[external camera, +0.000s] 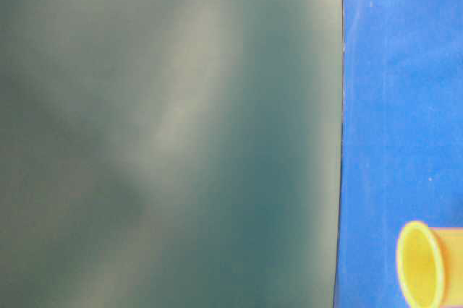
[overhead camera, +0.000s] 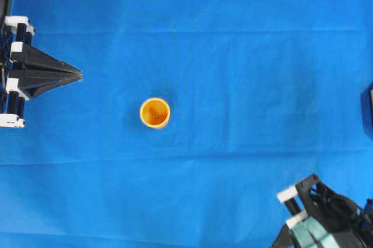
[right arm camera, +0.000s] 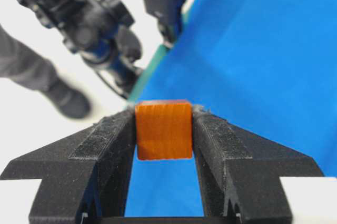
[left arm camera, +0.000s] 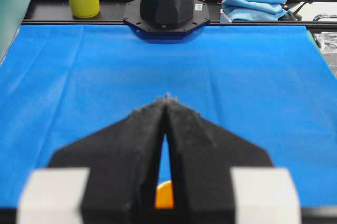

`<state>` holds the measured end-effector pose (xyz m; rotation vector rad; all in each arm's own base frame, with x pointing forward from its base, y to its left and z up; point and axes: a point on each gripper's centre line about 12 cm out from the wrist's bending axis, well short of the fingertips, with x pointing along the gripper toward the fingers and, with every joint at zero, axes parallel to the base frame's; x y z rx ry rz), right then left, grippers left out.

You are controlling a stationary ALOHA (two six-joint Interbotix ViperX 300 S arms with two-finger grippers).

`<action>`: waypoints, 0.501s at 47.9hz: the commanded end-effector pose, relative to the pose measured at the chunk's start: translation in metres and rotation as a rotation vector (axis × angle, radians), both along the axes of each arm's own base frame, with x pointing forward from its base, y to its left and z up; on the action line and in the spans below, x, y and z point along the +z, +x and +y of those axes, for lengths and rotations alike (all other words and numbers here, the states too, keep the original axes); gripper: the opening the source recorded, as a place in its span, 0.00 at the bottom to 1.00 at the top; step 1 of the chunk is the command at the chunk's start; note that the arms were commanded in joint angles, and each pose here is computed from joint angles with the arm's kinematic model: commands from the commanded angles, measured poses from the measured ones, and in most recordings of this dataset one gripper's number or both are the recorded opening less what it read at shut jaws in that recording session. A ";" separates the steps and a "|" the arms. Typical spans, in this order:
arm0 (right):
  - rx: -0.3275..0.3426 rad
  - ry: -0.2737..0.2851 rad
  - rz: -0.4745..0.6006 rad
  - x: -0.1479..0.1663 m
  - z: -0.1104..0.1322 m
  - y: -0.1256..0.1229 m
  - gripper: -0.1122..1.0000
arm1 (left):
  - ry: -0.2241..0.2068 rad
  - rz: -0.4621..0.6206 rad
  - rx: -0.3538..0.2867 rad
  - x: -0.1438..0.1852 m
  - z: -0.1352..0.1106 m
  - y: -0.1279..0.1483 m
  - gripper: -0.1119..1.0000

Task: Move the block forward with right arm.
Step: 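Lift the cube and carry it right and toward the front edge, then hold the cube in the right gripper off the table's front edge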

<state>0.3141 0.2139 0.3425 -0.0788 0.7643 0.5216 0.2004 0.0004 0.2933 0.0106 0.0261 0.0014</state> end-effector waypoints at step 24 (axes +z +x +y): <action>0.020 0.033 -0.040 0.018 0.011 0.001 0.46 | -0.001 -0.035 0.001 0.014 0.000 0.002 0.11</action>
